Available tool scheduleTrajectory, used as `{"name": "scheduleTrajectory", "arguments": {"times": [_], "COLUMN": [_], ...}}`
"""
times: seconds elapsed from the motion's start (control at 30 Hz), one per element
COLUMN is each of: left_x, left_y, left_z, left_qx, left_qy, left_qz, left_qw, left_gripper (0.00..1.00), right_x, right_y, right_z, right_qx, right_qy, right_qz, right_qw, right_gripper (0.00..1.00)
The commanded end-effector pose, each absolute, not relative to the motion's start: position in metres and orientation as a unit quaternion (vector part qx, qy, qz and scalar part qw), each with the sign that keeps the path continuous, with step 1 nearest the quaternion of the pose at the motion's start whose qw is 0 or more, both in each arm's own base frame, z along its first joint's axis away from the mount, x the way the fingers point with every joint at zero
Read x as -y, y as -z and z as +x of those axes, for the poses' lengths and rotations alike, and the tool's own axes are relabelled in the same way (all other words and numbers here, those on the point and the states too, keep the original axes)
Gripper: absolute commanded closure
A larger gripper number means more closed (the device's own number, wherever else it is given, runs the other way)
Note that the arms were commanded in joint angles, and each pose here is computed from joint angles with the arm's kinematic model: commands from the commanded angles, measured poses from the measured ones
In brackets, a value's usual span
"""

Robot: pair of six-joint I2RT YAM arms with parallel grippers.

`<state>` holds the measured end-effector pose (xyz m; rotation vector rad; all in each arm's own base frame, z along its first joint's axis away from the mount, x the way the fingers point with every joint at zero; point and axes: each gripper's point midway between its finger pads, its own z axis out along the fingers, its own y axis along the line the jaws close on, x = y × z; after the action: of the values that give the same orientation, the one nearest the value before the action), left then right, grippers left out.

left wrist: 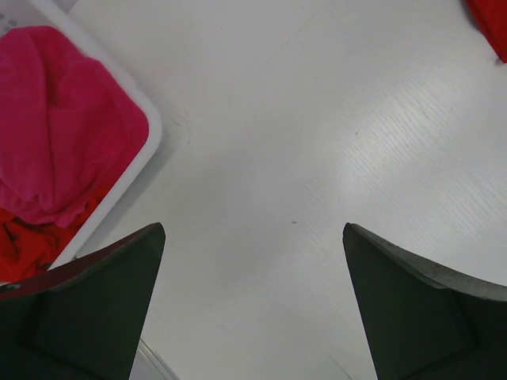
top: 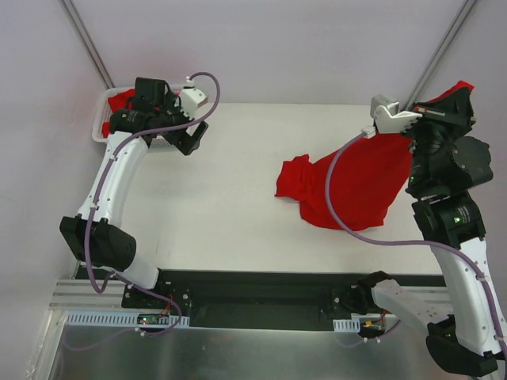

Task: Fold and stack the t-shirts
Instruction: Flatten out the tshirt

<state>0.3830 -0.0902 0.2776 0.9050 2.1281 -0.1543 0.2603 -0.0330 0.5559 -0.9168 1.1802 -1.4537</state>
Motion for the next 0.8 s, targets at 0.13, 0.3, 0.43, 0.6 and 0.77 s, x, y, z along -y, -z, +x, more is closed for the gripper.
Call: {"name": "scheduleTrajectory", "arguments": {"times": [0.13,0.3,0.43,0.6,0.77], "left_x": [0.181,0.244,0.302,0.358,0.411], "left_y": [-0.262,-0.234,-0.227,-0.19,-0.172], "left_z": [0.4,0.407,0.407,0.401,0.382], "left_qx": [-0.805,-0.781,-0.75,-0.73,-0.71], "left_qy": [0.136,0.183,0.219,0.253,0.284], "left_qz": [0.429,0.479,0.518,0.551,0.573], "left_qw": [0.388,0.356,0.349,0.315,0.296], "left_gripper": [0.04,0.04,0.04,0.04,0.04], "right_x": [0.063,0.07,0.074,0.078,0.082], "right_y": [-0.57,-0.552,-0.542,-0.528,-0.511], "right_z": [0.218,0.216,0.215,0.214,0.212], "right_qx": [-0.471,-0.493,-0.506,-0.523,-0.545], "right_qy": [0.664,0.662,0.661,0.654,0.643], "right_qz": [-0.36,-0.369,-0.379,-0.389,-0.394], "right_qw": [0.455,0.427,0.405,0.384,0.368], "right_gripper": [0.99,0.99,0.99,0.99,0.99]}}
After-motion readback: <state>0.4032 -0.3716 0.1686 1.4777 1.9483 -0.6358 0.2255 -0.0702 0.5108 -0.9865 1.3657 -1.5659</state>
